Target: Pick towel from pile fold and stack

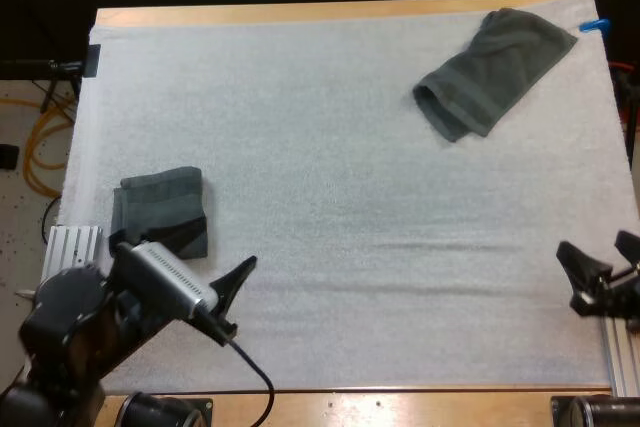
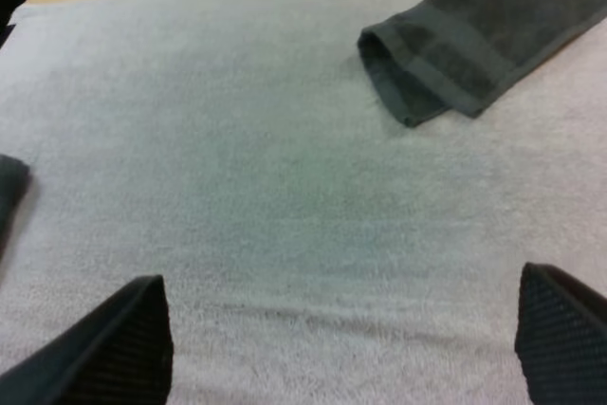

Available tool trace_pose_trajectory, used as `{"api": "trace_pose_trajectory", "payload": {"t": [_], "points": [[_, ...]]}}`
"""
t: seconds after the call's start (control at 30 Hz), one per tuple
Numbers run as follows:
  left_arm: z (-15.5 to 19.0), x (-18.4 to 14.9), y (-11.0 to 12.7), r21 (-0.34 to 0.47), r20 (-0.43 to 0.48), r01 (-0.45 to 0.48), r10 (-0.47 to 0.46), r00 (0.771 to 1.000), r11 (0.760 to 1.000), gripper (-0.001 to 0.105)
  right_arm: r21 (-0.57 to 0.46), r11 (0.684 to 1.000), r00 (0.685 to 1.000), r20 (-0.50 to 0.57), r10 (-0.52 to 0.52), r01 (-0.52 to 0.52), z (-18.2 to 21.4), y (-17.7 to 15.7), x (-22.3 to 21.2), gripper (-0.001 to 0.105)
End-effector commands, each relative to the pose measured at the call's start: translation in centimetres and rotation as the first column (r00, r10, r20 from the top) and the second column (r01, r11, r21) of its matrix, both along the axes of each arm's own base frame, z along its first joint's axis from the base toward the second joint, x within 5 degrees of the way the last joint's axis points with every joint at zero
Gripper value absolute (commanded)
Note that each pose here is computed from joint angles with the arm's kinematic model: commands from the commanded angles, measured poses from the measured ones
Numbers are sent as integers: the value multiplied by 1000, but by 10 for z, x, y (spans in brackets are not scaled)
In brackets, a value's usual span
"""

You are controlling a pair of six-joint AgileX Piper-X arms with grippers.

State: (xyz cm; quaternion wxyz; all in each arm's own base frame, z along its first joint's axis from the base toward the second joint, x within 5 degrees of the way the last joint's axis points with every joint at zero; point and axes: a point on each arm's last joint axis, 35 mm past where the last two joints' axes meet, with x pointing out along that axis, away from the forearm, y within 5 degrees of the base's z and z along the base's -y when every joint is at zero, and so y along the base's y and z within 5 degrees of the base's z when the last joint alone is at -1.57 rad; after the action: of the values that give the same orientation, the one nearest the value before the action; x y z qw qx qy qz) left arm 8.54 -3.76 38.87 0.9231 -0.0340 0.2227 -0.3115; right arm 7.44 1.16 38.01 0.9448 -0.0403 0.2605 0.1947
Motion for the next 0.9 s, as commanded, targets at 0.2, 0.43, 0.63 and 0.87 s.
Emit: {"api": "trace_pose_trajectory", "payload": {"t": [0.2,0.43,0.63,0.87], "points": [[-1,17,-8,-2,-27,29,-29,999,1000,67,-10,1000,1000,12,23,-23,2,-1,70,72],[3,21,-9,-13,14,29,-29,999,999,67,-10,996,990,-108,-86,85,-31,11,181,72],[3,22,-9,-27,4,21,-21,1000,999,67,54,965,925,-303,-228,256,-92,20,267,72],[3,22,-9,-27,4,22,-21,1000,999,67,91,934,832,-490,-261,347,-155,25,326,72]]}}
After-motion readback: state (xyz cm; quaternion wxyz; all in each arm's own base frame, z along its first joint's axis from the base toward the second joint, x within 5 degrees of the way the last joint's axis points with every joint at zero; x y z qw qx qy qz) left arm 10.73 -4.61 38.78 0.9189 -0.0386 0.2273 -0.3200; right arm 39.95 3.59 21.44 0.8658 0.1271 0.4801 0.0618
